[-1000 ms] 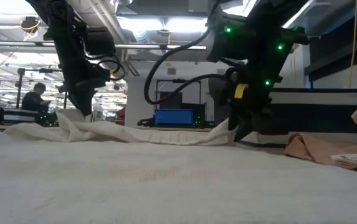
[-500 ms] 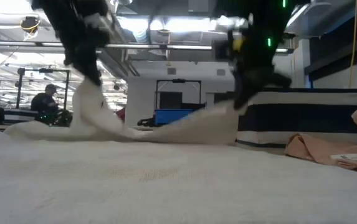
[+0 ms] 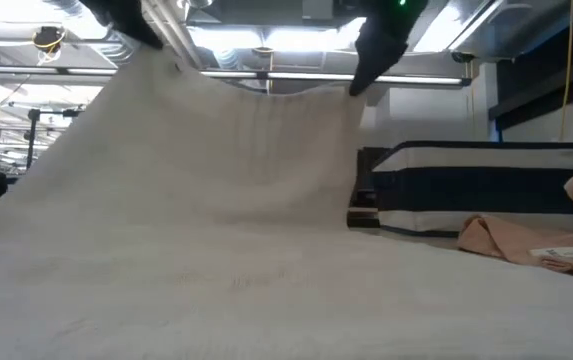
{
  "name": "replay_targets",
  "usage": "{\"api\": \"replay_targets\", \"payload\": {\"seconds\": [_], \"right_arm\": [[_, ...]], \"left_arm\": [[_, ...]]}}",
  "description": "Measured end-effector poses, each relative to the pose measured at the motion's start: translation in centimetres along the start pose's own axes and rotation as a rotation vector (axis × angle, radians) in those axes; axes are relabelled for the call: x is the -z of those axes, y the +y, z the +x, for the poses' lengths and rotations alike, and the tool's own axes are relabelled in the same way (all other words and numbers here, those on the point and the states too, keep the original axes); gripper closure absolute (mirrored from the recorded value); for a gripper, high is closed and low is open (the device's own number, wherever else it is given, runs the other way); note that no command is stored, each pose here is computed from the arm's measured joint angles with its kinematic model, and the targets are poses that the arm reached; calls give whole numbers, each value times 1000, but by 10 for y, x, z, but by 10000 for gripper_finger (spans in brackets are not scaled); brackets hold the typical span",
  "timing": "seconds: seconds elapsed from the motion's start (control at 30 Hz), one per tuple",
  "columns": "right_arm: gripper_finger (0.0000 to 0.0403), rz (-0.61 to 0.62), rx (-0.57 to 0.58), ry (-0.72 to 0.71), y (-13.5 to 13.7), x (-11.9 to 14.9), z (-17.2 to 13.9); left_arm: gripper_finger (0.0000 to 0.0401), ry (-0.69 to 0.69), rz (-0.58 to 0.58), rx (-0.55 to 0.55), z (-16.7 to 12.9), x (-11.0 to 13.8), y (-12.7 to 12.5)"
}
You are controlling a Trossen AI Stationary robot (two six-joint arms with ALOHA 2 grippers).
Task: Fold towel
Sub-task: Fold the white towel on the table
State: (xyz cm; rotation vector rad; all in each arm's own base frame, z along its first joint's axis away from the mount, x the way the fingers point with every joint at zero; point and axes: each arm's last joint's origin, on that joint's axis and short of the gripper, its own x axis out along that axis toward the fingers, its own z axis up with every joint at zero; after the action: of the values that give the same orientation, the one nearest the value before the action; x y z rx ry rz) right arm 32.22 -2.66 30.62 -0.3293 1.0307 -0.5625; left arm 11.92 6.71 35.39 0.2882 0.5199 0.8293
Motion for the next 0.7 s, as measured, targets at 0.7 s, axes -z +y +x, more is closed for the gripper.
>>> {"api": "replay_targets", "payload": {"seconds": [0.7], "right_arm": [[400,45,-334,2,66,14,-62]], "left_arm": [[401,-175,-344,768,-67,4,-27]]}}
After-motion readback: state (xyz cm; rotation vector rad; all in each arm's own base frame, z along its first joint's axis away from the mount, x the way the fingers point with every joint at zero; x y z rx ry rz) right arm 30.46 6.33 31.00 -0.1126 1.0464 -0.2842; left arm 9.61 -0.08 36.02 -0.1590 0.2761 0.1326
